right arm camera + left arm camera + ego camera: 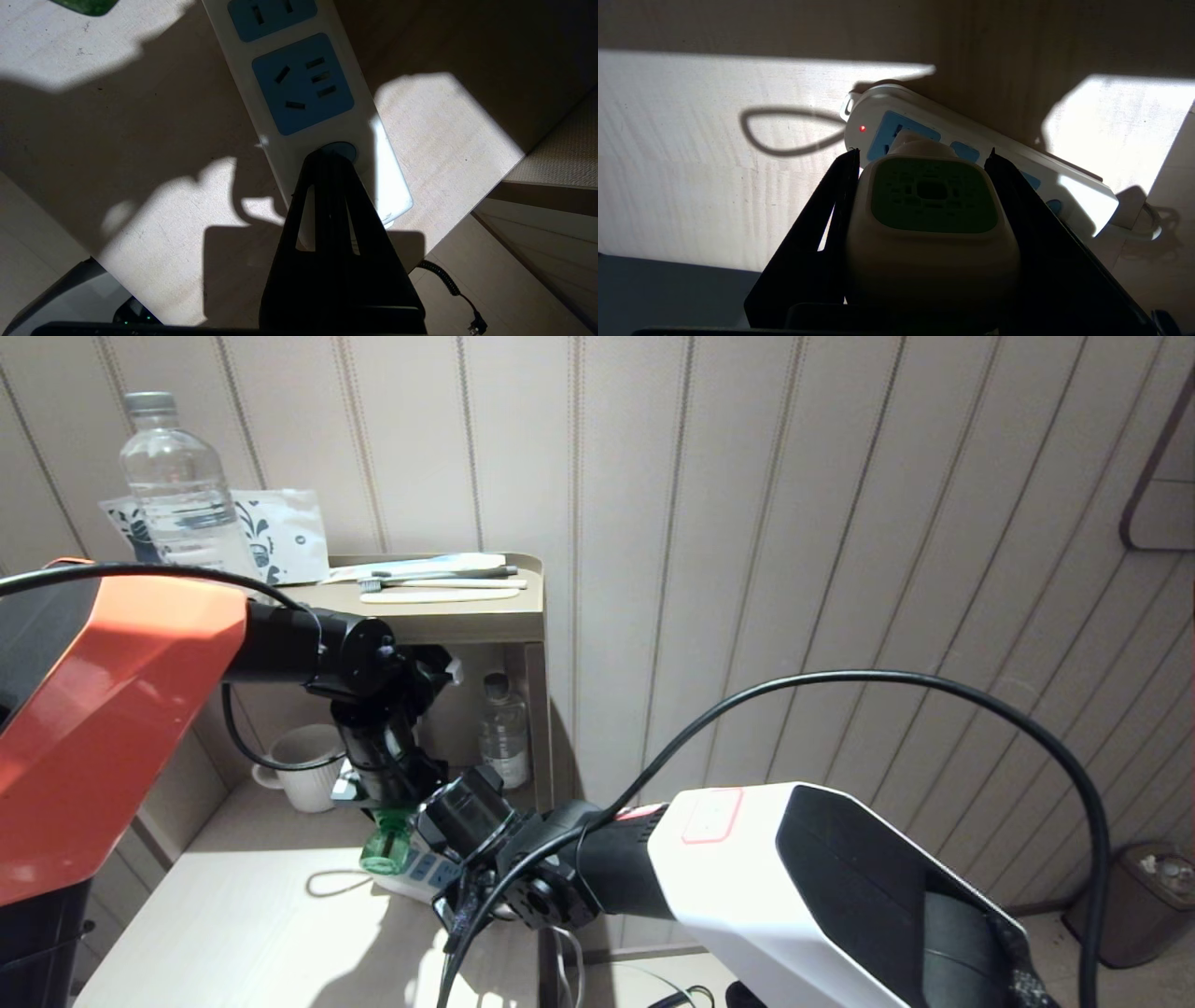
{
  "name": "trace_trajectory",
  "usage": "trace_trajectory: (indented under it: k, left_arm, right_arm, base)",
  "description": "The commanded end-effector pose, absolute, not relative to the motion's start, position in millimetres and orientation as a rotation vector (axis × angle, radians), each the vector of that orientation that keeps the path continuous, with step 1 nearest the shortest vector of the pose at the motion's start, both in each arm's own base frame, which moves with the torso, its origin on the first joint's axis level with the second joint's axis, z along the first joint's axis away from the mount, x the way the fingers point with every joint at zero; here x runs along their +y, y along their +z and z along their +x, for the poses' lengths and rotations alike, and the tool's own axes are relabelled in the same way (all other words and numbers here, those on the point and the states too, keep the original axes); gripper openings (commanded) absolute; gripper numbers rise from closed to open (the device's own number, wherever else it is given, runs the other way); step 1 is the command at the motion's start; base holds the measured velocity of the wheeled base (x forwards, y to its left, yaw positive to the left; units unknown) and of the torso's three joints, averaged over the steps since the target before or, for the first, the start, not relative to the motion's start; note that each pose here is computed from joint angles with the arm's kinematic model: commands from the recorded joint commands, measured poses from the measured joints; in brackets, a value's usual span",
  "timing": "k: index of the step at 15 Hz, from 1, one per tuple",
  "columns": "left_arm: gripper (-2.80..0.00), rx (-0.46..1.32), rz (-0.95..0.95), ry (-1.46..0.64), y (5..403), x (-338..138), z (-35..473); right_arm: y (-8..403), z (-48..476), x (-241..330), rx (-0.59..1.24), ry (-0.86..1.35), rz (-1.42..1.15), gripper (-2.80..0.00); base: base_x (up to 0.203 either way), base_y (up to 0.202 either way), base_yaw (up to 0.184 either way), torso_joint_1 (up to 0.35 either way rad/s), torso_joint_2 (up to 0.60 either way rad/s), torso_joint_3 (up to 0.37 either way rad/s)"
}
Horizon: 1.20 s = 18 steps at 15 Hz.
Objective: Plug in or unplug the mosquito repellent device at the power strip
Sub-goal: Hold the socket with your right hand and unplug it with your left hand, then place the mosquito repellent liquid on the table
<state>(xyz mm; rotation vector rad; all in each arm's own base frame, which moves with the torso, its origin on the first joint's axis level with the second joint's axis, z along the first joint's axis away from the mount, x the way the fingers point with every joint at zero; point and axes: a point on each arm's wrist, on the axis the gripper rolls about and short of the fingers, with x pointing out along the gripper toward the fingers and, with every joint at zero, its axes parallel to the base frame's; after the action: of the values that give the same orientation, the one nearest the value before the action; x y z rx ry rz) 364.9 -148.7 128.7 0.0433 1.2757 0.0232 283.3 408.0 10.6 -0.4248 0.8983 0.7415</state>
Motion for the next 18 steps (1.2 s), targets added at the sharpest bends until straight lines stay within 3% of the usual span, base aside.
trace_trajectory:
  k: [1,5,18]
  left_arm:
    - [-2.8,1.267,0.038,0.015,134.8,-150.2,361.8]
    - [-2.8,1.269,0.026,0.025,138.5,-143.9,358.7]
    - [-2.8,1.27,-0.016,0.017,151.4,-131.4,344.6]
  right_arm:
    - [6.2,283.3,407.4,0.909,0.737,-0.431,-2.8]
    - [14.0,283.0,405.3,0.901,0.733,-0.421,-2.8]
    - [116.0,282.7,385.5,0.73,0.743,-0.3,-2.8]
  base:
    - [0.0,0.0,0.0,0.0,0.0,0.0]
    - [0.0,0.0,0.0,0.0,0.0,0.0]
    - [0.0,0.0,0.0,0.0,0.0,0.0]
